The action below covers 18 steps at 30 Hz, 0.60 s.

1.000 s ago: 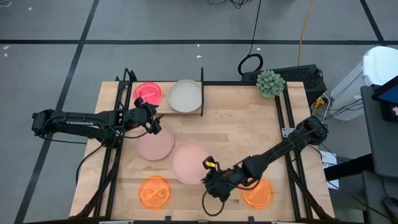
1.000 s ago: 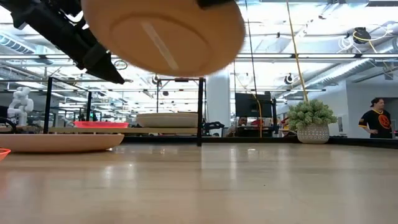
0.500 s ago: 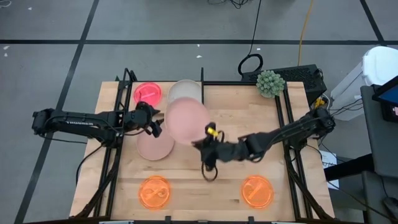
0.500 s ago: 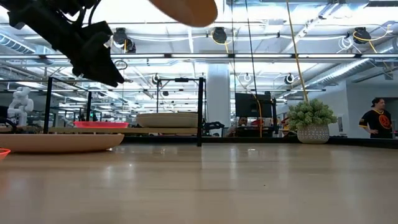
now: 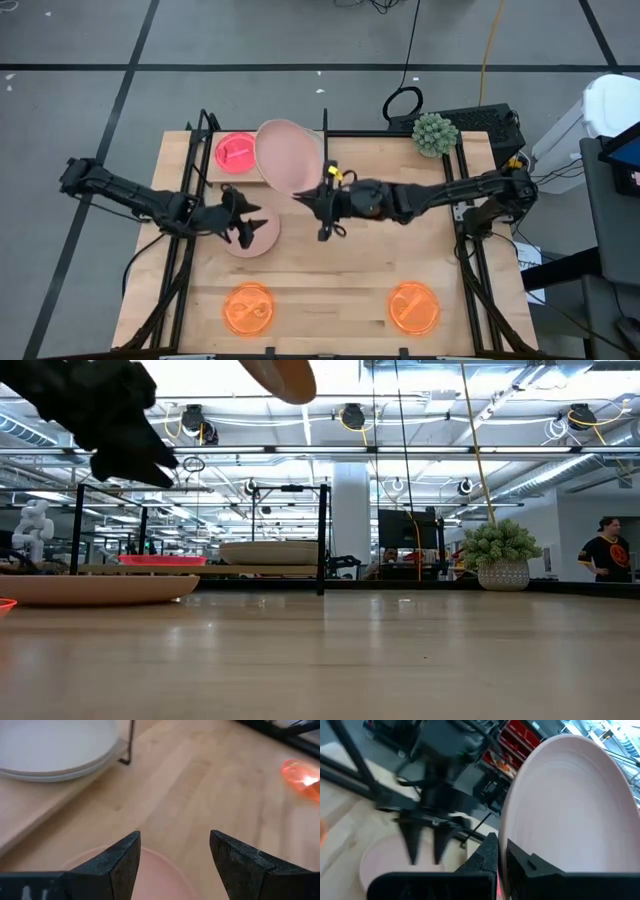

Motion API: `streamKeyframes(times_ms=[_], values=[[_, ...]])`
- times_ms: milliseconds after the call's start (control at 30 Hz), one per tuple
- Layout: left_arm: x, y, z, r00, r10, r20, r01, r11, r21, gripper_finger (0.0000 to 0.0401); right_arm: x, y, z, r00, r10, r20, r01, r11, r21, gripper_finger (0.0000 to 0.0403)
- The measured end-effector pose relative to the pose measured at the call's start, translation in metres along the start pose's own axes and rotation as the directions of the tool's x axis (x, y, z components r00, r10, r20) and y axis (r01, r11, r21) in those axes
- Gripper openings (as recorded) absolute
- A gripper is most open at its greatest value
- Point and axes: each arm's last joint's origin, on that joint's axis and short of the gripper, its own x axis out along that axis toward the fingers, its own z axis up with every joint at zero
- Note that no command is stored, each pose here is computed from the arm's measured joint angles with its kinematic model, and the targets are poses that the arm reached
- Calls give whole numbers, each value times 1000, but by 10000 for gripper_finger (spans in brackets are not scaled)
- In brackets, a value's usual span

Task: Place and stack plates onto a shelf
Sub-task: Stack the bottom pink plate on top of the gray plate on the shelf

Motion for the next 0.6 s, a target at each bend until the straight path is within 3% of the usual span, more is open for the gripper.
streamKeyframes(times_ms=[233, 600], values=[[-13, -15, -15, 999, -28, 15, 28, 999, 29, 243, 21, -26, -20, 993, 47, 112, -57, 994, 93, 0], [-16, -18, -19, 999, -46, 2, 45, 997, 60, 243, 53, -35, -62, 999, 20, 41, -27, 982, 189, 2]])
